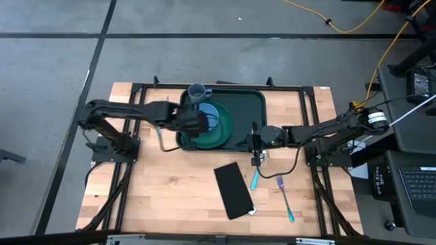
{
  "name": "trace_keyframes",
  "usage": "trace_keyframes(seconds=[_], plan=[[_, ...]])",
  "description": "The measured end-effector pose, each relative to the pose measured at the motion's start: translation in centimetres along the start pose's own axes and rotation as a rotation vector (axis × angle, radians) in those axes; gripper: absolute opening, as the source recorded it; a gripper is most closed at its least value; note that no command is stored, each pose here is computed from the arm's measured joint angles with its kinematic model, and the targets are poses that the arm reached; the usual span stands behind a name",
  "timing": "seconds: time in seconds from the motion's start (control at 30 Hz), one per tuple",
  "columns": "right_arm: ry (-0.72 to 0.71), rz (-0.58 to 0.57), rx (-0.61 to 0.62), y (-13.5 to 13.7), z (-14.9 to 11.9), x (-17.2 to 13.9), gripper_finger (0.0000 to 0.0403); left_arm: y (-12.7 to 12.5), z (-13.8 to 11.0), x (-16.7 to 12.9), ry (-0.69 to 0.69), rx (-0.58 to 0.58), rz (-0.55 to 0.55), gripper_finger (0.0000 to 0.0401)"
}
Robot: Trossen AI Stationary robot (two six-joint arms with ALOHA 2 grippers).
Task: Set up tray
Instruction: Put the black table napkin to the right of the green plate on the black tray
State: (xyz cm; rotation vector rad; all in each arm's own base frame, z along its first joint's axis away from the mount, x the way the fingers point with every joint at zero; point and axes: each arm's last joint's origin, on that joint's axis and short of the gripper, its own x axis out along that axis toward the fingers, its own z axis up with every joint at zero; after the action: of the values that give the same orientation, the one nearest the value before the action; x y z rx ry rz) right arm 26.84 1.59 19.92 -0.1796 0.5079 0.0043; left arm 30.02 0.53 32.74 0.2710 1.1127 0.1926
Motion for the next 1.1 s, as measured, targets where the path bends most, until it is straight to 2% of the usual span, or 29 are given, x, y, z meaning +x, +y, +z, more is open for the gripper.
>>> trace_keyframes(seconds=[0.23, 0.4, 0.5, 0.7, 0.97, 1.1], plan=[[-0.019, 0.061, 0.02, 0.5, 0.2, 0.0, 0.0026, -3.8, -3.6, -1.2, -0.279, -0.122, -0.05, 0.0007], [-0.01, 0.067, 0.055, 0.6, 0.1, 0.0, 0.0026, -7.5, -6.3, 0.2, -0.444, -0.061, -0.013, 0.0003], [-0.013, 0.066, 0.079, 0.6, 0.1, 0.0, 0.0026, -9.0, -7.3, 0.6, -0.503, -0.072, -0.012, 0.0002], [-0.02, 0.064, 0.045, 0.6, 0.2, 0.0, 0.0026, -11.2, -8.2, 0.6, -0.56, -0.086, -0.086, 0.0003], [-0.034, 0.061, 0.044, 0.5, 0.3, -0.1, 0.0024, -12.7, -8.7, 0.8, -0.7, -0.099, -0.089, 0.0003], [-0.034, 0.098, 0.02, 1.8, 0.6, -0.2, 0.0006, -13.1, -8.8, 0.8, -0.776, -0.135, -0.108, 0.0002]])
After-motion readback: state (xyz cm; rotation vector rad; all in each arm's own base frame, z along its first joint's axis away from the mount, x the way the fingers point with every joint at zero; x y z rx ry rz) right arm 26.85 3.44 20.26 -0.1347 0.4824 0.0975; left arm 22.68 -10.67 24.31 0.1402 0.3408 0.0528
